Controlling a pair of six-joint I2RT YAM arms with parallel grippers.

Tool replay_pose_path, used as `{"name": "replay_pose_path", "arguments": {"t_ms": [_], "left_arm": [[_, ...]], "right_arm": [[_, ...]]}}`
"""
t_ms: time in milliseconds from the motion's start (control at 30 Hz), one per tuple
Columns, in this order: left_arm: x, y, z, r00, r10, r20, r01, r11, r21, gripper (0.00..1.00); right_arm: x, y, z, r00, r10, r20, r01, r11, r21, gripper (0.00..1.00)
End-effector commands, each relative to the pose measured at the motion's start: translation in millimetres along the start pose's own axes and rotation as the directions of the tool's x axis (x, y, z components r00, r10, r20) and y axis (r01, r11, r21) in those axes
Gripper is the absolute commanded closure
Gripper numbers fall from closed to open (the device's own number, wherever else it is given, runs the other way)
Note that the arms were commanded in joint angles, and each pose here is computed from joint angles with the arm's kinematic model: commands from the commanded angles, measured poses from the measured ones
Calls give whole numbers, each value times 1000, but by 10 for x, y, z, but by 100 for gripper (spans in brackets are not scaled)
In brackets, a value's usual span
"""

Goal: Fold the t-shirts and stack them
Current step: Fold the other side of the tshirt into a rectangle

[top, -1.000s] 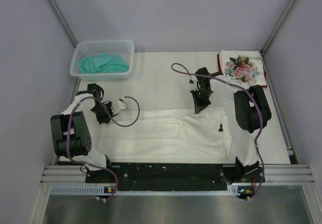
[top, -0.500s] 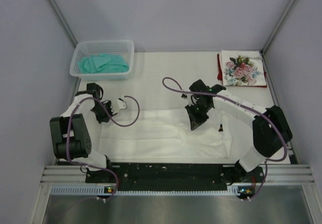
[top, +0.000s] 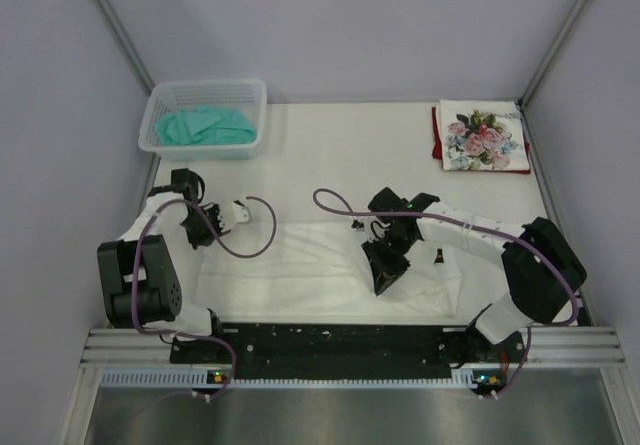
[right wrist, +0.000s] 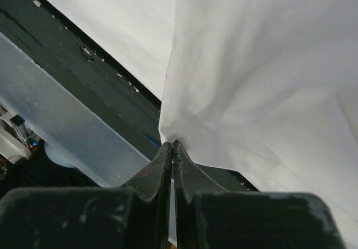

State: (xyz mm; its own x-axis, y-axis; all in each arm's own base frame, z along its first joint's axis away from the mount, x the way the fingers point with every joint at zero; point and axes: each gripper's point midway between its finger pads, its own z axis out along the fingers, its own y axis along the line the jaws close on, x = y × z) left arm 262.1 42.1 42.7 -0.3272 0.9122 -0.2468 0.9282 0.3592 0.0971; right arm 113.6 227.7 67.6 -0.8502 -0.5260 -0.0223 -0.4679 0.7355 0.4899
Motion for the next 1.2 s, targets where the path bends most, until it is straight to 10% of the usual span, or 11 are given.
{"name": "replay_pose_path", "arguments": {"t_ms": [0,67,233,367,500,633,900,1167], "left_arm": [[3,53,-56,1000,10,4,-10,999,-41,100],[-40,82,-84,1000,-1,22,3,999,-49,98],[-457,29,-365,979,4,204,2,999,-33,61],[-1106,-150,-694,879,104,465,-95,995,-42,43],[-1772,-752,-757,803,226,552,-298,954,42,41],[-2268,-1524,-737,690,343,637,-521,846,109,36],[-3136,-2315,-403,572,520,634,-695,718,38,33],[-3436,-2764,113,563,522,641,-731,676,91,32]], "right_arm": [[-153,158,53,999,-6,36,8,998,-59,100],[-246,157,55,998,7,55,-4,999,-46,97],[-458,411,22,995,26,96,-12,990,-143,52],[-482,799,-59,989,-96,115,117,975,-188,48],[-664,491,-410,961,73,267,-43,992,-117,48],[-710,-574,-877,793,358,494,-391,920,-38,49],[-649,-2012,-1370,504,464,729,-707,706,39,46],[-901,-2264,-1067,535,490,689,-665,746,-14,52]]}}
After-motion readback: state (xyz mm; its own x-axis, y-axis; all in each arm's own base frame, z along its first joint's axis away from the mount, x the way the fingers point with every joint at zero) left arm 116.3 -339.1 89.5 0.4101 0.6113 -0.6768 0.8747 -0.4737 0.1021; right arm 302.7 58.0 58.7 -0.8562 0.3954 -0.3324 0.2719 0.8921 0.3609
